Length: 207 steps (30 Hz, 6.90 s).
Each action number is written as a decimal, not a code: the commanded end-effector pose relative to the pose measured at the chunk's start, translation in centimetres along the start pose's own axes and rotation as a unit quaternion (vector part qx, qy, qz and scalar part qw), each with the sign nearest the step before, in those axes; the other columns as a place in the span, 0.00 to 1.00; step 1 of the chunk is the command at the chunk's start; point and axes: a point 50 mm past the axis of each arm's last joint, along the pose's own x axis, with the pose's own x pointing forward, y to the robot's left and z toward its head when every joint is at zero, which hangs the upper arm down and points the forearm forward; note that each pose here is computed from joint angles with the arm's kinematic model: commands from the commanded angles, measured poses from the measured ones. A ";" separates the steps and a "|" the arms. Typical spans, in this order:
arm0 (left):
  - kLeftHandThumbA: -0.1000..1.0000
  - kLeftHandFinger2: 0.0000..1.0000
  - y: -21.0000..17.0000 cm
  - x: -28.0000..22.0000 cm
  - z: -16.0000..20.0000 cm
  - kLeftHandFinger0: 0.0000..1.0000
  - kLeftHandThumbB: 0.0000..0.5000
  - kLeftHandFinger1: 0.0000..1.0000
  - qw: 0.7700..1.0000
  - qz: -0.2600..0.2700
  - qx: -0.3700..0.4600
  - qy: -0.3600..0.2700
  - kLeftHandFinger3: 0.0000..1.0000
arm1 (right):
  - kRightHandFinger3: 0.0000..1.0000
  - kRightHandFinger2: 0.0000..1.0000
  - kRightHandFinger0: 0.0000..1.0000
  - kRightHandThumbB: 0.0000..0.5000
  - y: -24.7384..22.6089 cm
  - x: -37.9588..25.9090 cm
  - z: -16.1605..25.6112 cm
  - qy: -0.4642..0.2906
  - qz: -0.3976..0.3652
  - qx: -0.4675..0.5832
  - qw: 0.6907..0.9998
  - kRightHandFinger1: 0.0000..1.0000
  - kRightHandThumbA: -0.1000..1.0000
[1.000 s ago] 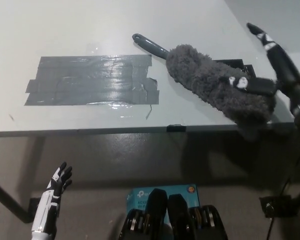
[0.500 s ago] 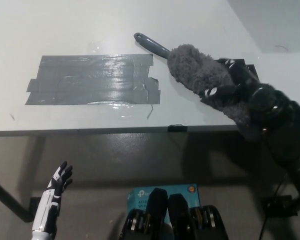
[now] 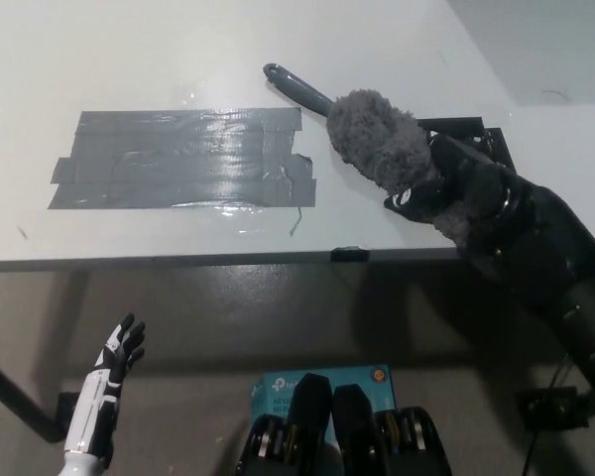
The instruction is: A grey duster is kept infront of the robot in the middle of the table and the robot extends its right arm to grab the duster, picks it up and hands it to a person
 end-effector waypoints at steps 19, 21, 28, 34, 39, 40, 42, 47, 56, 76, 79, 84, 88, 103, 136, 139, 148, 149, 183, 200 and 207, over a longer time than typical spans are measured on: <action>1.00 1.00 0.6 1.1 1.2 1.00 0.81 1.00 0.999 -0.001 0.008 -0.031 1.00 | 0.38 0.49 0.37 0.39 -1.7 -0.6 -2.4 -0.039 -0.046 0.008 0.998 0.48 0.00; 1.00 1.00 0.7 1.2 1.2 1.00 0.79 1.00 0.999 -0.001 0.010 -0.032 1.00 | 0.30 0.40 0.22 0.38 -2.3 -1.3 -2.0 -0.061 -0.037 0.033 0.997 0.36 0.00; 1.00 1.00 0.8 1.5 1.4 1.00 0.78 1.00 0.999 -0.003 0.007 -0.032 1.00 | 0.87 0.80 0.06 0.40 -3.8 -4.0 -1.8 -0.137 0.005 0.188 0.972 0.42 0.00; 1.00 1.00 1.0 1.7 1.5 1.00 0.76 1.00 0.999 -0.002 0.008 -0.031 1.00 | 1.00 0.89 0.00 0.37 -1.9 -7.4 -1.8 -0.225 0.092 0.418 0.875 0.42 0.00; 1.00 1.00 1.0 1.9 1.6 1.00 0.73 1.00 0.999 -0.004 0.016 -0.035 1.00 | 1.00 0.86 0.00 0.43 0.8 -8.7 -1.9 -0.263 0.125 0.518 0.805 0.33 0.00; 1.00 1.00 1.0 1.8 1.4 1.00 0.73 1.00 0.999 -0.004 0.015 -0.036 1.00 | 1.00 0.84 0.00 0.40 2.1 -9.6 -1.8 -0.280 0.146 0.552 0.772 0.30 0.00; 1.00 1.00 0.9 1.8 1.4 1.00 0.73 1.00 0.999 -0.002 0.010 -0.034 1.00 | 1.00 0.86 0.00 0.40 3.2 -10.5 -1.7 -0.290 0.163 0.571 0.750 0.31 0.00; 1.00 1.00 0.9 1.8 1.5 1.00 0.71 1.00 0.999 -0.003 0.011 -0.033 1.00 | 1.00 0.84 0.00 0.38 4.8 -12.2 -0.8 -0.305 0.191 0.611 0.705 0.31 0.00; 1.00 1.00 0.9 1.9 1.6 1.00 0.70 1.00 0.999 -0.008 0.007 -0.033 1.00 | 1.00 0.89 0.00 0.38 7.1 -14.3 0.5 -0.290 0.205 0.689 0.631 0.34 0.00; 1.00 1.00 1.0 2.2 1.6 1.00 0.69 1.00 0.999 -0.001 0.009 -0.040 1.00 | 1.00 0.91 0.00 0.27 7.9 -15.9 1.4 -0.271 0.240 0.739 0.568 0.48 0.00; 1.00 1.00 1.0 2.2 1.7 1.00 0.69 1.00 0.999 -0.001 0.010 -0.040 1.00 | 1.00 0.91 0.00 0.27 7.8 -16.1 1.5 -0.273 0.242 0.739 0.567 0.48 0.00; 1.00 1.00 1.1 2.4 1.8 1.00 0.66 1.00 0.999 0.000 0.015 -0.045 1.00 | 1.00 0.91 0.00 0.27 7.4 -16.3 1.6 -0.270 0.245 0.743 0.561 0.48 0.00; 1.00 1.00 1.1 2.4 1.9 1.00 0.66 1.00 0.999 -0.002 0.014 -0.044 1.00 | 1.00 0.90 0.00 0.29 7.3 -16.3 1.6 -0.265 0.244 0.746 0.560 0.48 0.00; 1.00 1.00 1.1 2.6 1.9 1.00 0.66 1.00 0.999 -0.001 0.012 -0.042 1.00 | 1.00 0.89 0.00 0.21 7.0 -16.4 1.8 -0.249 0.244 0.735 0.581 0.47 0.00; 1.00 1.00 1.1 2.9 2.1 1.00 0.66 1.00 0.999 -0.004 0.014 -0.044 1.00 | 1.00 1.00 1.00 0.89 7.3 -17.3 1.9 -0.235 0.270 0.723 0.590 1.00 0.51; 1.00 1.00 1.2 2.9 2.2 1.00 0.67 1.00 0.999 -0.005 0.016 -0.046 1.00 | 1.00 1.00 1.00 0.94 7.6 -17.4 1.8 -0.241 0.268 0.718 0.595 1.00 0.56; 1.00 1.00 1.0 2.9 2.2 1.00 0.67 1.00 0.999 -0.018 0.000 -0.041 1.00 | 1.00 1.00 1.00 0.94 7.6 -18.3 0.3 -0.274 0.270 0.701 0.600 1.00 0.68; 1.00 1.00 1.0 2.9 2.2 1.00 0.67 1.00 0.999 -0.018 0.001 -0.041 1.00 | 1.00 1.00 1.00 0.94 7.7 -18.5 0.0 -0.279 0.269 0.696 0.604 1.00 0.69; 1.00 1.00 0.7 0.8 0.9 1.00 0.66 1.00 1.000 -0.010 0.003 -0.018 1.00 | 1.00 1.00 1.00 0.70 14.2 -20.3 -13.5 -0.219 0.108 0.584 0.774 1.00 0.80; 1.00 1.00 0.3 0.2 0.5 1.00 0.74 1.00 1.000 -0.011 -0.011 -0.013 1.00 | 1.00 1.00 1.00 0.87 14.6 -20.0 -12.7 -0.261 0.009 0.496 0.828 1.00 0.87; 1.00 1.00 0.4 -0.2 0.3 1.00 0.70 1.00 1.000 -0.011 -0.004 -0.012 1.00 | 1.00 1.00 1.00 0.87 14.9 -20.1 -12.5 -0.264 0.001 0.465 0.845 1.00 0.89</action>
